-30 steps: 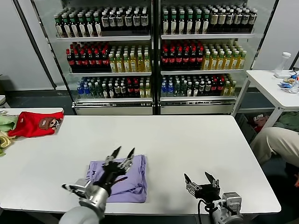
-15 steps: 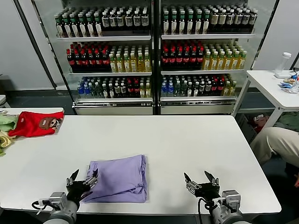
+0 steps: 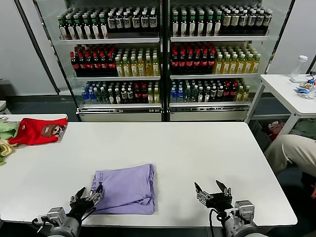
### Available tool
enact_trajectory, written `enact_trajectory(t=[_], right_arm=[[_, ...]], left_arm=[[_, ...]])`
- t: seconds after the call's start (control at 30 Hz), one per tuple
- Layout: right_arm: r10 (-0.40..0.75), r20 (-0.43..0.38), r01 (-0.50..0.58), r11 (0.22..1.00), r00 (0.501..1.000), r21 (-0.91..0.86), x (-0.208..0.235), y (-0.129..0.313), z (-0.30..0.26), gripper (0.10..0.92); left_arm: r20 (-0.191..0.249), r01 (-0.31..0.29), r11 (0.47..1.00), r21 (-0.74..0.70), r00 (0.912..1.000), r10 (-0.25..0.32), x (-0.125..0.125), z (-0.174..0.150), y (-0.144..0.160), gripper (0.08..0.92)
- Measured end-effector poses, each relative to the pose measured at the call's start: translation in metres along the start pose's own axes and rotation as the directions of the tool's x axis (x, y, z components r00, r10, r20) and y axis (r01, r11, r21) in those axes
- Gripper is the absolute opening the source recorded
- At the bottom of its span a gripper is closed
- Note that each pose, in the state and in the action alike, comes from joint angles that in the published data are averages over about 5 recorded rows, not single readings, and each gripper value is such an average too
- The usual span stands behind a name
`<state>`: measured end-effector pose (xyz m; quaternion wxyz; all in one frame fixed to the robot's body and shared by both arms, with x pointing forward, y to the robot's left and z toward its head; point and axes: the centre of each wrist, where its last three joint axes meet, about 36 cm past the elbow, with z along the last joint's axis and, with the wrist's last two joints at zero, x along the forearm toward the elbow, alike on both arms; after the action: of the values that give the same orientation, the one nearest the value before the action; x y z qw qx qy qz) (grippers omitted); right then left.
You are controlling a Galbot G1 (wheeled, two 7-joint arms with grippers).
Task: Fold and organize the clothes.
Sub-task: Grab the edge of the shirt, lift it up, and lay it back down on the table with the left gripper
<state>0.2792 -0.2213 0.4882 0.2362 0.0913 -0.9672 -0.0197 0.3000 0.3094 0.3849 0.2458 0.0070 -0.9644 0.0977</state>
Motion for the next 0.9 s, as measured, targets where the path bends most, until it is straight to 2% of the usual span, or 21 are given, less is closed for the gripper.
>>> enact_trajectory(t=[0.4,0.6,0.77,0.9], right_arm=[[0.004,0.001,-0.004,1.000,1.000,-0.008,0.001,0.001,0.001,0.823],[0.008,0.003,-0.008,1.000,1.000,-0.009,0.002,0.002,0.001,0.823],[0.011,0.005,-0.011,1.000,1.000,-0.008,0.002,0.001,0.000,0.823],[0.009,0.005,-0.009,1.000,1.000,-0.009,0.001,0.001,0.000,0.823]], left_arm=[[-0.005,-0.033,0.998,0.048,0.9994,0.033,0.001,0.002,-0.003,0.317],[0.014,-0.028,0.998,0.060,0.9995,0.027,0.008,-0.005,-0.003,0.152],[0.059,-0.012,0.998,0.060,0.9982,0.008,0.022,-0.029,0.010,0.114],[0.092,0.028,0.998,0.051,0.9952,-0.032,0.036,-0.051,0.036,0.114]])
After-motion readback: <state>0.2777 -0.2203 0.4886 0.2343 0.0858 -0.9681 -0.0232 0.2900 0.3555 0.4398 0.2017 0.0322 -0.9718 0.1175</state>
